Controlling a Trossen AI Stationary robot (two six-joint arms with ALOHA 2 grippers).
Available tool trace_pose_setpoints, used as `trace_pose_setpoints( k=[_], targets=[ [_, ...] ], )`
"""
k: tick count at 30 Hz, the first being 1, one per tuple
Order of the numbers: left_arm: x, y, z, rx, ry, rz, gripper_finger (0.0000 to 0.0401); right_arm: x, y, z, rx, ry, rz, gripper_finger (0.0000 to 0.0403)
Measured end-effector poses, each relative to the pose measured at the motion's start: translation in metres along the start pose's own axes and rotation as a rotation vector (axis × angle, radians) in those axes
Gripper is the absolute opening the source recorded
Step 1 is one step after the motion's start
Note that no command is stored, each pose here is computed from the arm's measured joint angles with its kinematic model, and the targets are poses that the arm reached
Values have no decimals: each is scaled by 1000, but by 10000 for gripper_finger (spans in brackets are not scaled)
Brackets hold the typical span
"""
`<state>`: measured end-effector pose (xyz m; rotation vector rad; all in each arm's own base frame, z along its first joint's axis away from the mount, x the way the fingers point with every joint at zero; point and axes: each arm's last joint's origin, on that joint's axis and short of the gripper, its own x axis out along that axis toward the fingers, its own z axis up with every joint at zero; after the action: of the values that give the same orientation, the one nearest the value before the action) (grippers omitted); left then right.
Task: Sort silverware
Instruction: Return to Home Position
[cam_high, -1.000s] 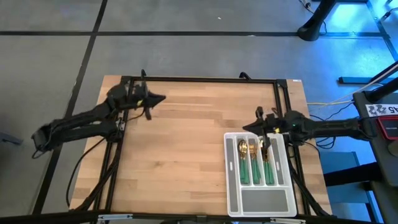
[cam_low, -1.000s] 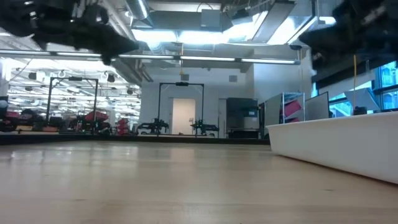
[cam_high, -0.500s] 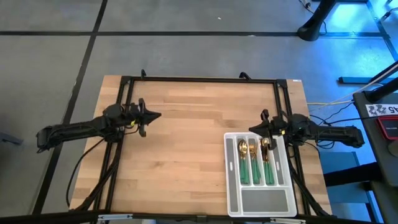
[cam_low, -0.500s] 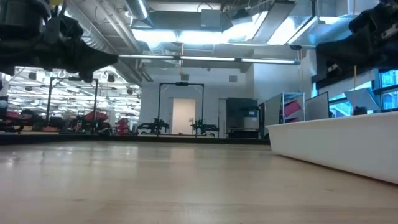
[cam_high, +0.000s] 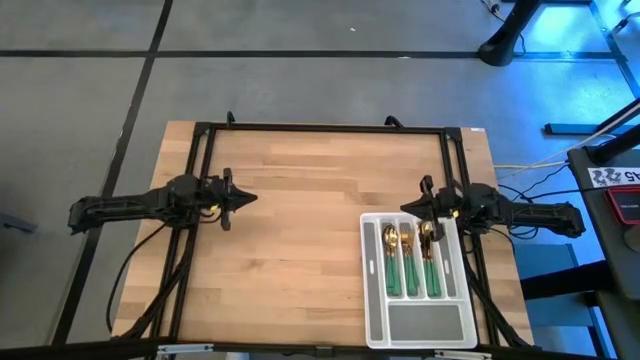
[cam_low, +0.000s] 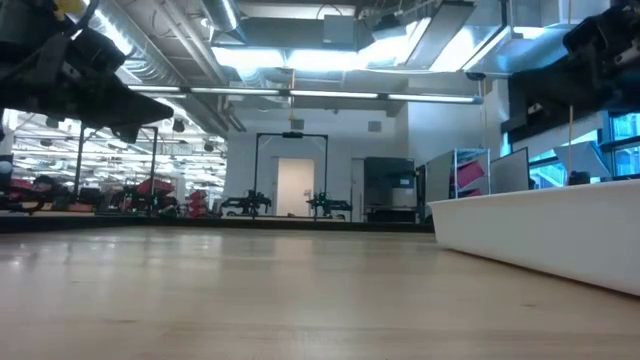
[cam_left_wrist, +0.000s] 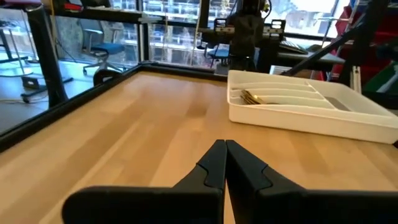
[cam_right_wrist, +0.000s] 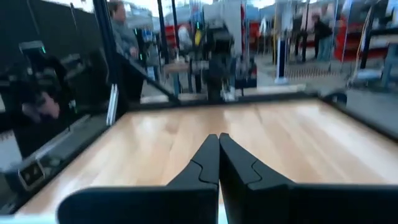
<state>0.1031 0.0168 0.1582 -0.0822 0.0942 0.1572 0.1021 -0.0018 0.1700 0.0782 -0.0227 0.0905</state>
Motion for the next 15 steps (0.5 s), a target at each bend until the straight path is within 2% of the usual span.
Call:
trace_pose_setpoints(
  k=[4,11,15],
  targets=[
    [0,0,0,8,1,0,0,0,0,5,8,-51,-5,1],
    [0,0,0,11,2,-1,0,0,-1,-7,41,68,-26,1],
    [0,0,0,-1,2,-1,0,0,-2,-8,42,73,-50,1]
  ],
)
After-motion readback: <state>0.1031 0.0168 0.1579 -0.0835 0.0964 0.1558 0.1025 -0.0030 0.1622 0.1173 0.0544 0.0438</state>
